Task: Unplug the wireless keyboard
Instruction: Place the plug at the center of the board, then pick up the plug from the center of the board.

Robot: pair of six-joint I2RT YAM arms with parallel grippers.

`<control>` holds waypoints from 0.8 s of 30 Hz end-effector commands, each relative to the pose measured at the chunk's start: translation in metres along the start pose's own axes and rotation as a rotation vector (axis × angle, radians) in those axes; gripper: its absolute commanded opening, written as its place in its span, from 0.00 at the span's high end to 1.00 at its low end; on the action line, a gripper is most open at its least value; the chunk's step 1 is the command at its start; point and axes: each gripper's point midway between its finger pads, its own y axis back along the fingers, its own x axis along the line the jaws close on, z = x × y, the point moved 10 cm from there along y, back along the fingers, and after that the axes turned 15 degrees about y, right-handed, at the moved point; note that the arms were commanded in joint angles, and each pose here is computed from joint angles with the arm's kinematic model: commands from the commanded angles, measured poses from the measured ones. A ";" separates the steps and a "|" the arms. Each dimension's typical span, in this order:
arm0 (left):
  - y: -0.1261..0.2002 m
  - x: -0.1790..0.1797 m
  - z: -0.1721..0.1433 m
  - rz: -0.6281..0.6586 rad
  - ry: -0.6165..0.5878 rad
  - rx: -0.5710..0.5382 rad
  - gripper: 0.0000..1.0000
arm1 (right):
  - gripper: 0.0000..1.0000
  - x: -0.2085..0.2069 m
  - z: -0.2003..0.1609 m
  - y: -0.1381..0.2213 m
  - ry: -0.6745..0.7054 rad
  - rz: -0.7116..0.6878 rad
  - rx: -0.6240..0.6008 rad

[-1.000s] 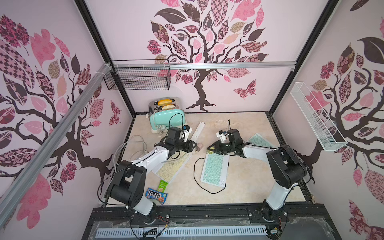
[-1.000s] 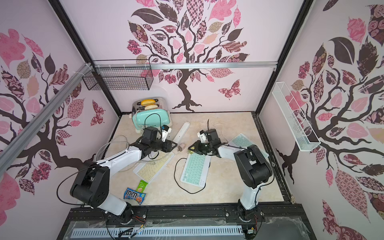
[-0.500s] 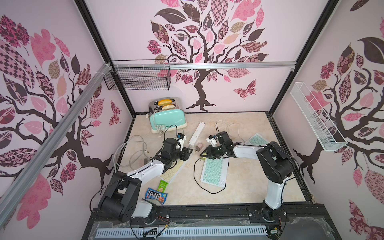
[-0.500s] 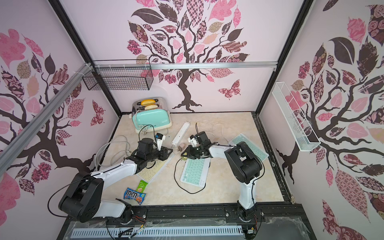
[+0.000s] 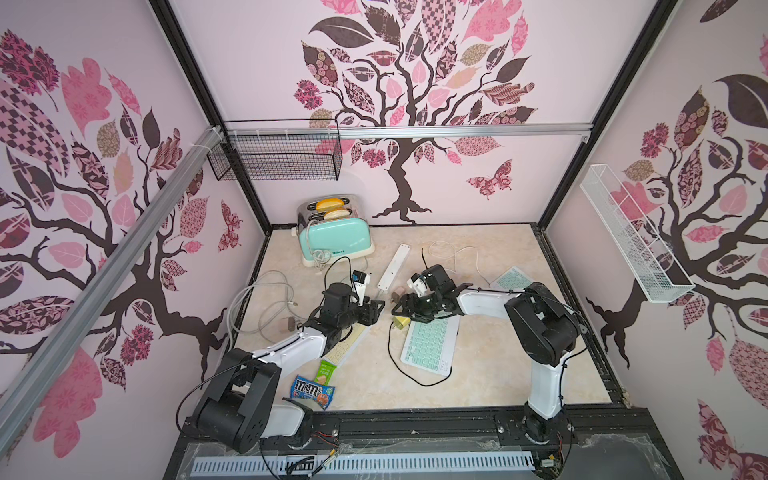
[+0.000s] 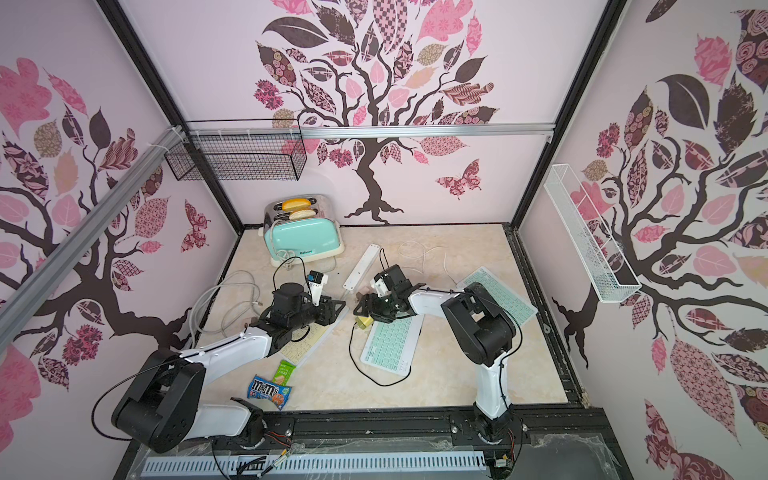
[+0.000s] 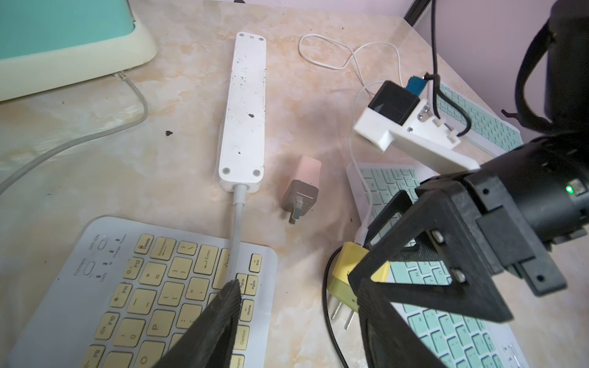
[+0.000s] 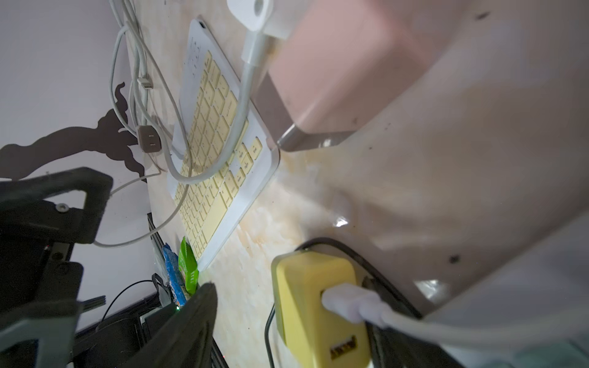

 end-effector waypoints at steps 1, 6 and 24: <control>-0.006 -0.018 -0.012 -0.081 -0.120 0.061 0.36 | 0.23 0.011 0.014 0.022 -0.007 -0.044 -0.069; -0.017 -0.030 -0.026 -0.068 -0.242 0.156 0.33 | 0.22 0.011 0.020 0.043 -0.053 -0.084 -0.116; -0.075 -0.049 -0.040 0.109 -0.497 0.441 0.33 | 0.22 -0.020 0.011 0.125 -0.060 -0.121 -0.281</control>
